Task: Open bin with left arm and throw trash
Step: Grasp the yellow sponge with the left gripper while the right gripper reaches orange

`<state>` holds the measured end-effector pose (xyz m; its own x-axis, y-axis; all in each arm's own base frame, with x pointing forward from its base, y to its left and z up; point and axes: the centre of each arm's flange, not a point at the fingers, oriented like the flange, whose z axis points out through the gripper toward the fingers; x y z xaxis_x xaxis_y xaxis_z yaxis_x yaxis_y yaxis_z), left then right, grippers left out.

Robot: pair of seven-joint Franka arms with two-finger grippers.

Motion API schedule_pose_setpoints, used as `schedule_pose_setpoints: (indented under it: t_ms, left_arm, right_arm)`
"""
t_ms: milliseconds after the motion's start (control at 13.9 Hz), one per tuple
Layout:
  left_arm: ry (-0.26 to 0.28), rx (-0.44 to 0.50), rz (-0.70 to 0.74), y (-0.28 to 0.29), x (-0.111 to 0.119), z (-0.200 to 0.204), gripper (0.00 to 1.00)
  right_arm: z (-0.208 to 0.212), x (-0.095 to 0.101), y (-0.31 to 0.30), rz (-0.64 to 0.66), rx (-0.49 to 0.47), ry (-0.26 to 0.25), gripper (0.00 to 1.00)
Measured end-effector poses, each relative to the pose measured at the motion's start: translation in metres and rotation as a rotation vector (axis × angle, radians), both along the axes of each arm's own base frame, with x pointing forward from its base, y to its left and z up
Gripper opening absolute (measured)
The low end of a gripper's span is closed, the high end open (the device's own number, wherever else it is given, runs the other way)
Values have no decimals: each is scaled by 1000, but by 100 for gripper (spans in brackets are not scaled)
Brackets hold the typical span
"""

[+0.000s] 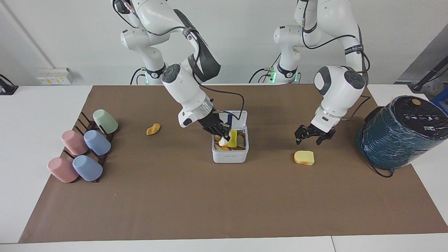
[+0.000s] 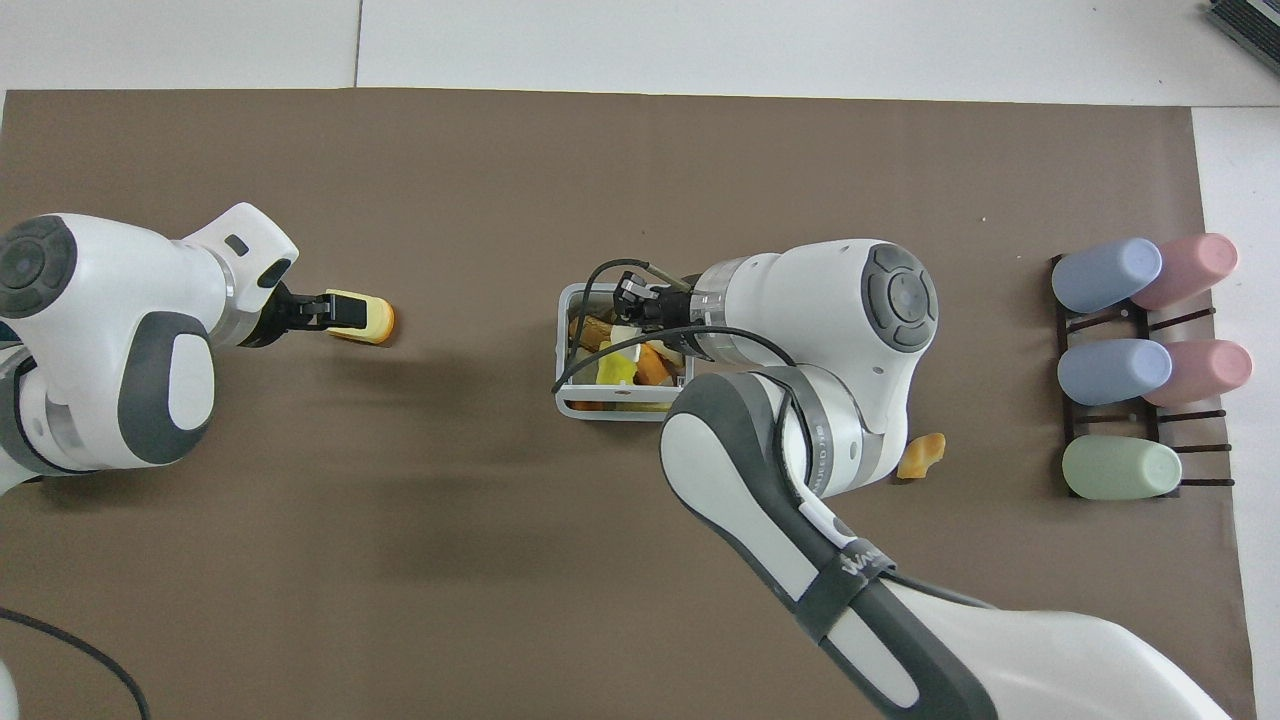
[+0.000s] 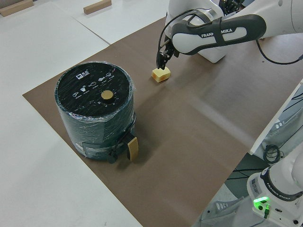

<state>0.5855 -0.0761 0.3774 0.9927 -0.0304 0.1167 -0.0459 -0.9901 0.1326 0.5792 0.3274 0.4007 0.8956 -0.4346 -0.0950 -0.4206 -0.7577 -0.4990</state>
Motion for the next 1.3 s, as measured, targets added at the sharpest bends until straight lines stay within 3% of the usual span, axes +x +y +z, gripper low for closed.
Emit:
schedule_pose_setpoints:
  t_ms: [505, 865, 938, 1154, 1298]
  left_arm:
    - [-56, 9, 0, -10, 9, -58, 100]
    - [-67, 12, 2, -10, 12, -74, 100]
    - [-66, 13, 2, -10, 12, -75, 95]
    - [-69, 13, 0, -10, 13, -74, 54]
    - [-72, 12, -1, -11, 14, -73, 29]
  right_arm:
    - [18, 11, -10, -24, 13, -31, 97]
    - [24, 1, 6, 5, 18, -41, 100]
    - [26, 3, 3, 10, 5, -51, 100]
    - [52, 24, -58, 29, -154, -126, 100]
    - [70, 33, -121, 74, -282, -124, 100]
